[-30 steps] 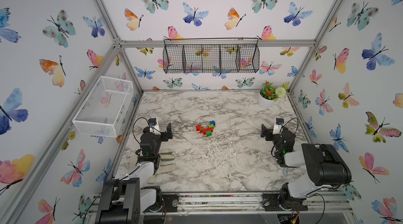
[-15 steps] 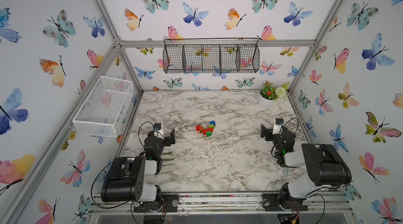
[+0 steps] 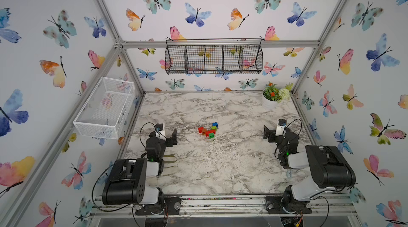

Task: Assemble the letter v with lego
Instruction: Reset both arms

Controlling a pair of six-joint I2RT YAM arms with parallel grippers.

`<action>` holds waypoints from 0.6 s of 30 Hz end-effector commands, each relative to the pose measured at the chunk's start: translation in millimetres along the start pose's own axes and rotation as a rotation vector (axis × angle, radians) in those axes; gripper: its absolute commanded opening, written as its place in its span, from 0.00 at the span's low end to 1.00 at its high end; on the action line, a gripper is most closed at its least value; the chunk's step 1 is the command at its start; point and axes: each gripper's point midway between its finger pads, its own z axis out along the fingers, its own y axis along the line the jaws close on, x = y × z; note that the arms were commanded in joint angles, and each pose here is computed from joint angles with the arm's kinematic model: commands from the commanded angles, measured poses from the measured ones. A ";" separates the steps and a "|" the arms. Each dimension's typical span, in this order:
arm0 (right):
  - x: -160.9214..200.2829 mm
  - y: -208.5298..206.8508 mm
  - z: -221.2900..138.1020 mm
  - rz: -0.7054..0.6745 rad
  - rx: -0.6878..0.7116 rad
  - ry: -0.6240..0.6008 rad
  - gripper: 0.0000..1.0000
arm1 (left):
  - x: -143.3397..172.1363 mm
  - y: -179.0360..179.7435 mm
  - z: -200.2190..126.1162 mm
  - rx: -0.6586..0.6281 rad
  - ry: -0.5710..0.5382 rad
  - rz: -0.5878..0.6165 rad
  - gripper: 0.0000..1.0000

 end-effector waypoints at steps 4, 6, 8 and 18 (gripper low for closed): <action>-11.8 2.7 -4.3 -0.009 -0.013 -0.055 0.98 | -15.2 0.6 -1.4 -0.003 -0.046 0.010 0.98; -22.1 8.8 -12.9 -0.024 -0.045 -0.090 0.98 | -21.8 -7.2 -2.3 0.036 -0.030 0.031 0.98; -27.4 9.5 -16.9 -0.032 -0.049 -0.073 0.98 | -31.9 -11.0 -8.3 0.049 -0.035 0.043 0.98; -14.6 11.4 -14.6 -0.032 -0.059 -0.062 0.98 | -15.6 1.0 -4.5 -0.025 -0.036 0.018 0.98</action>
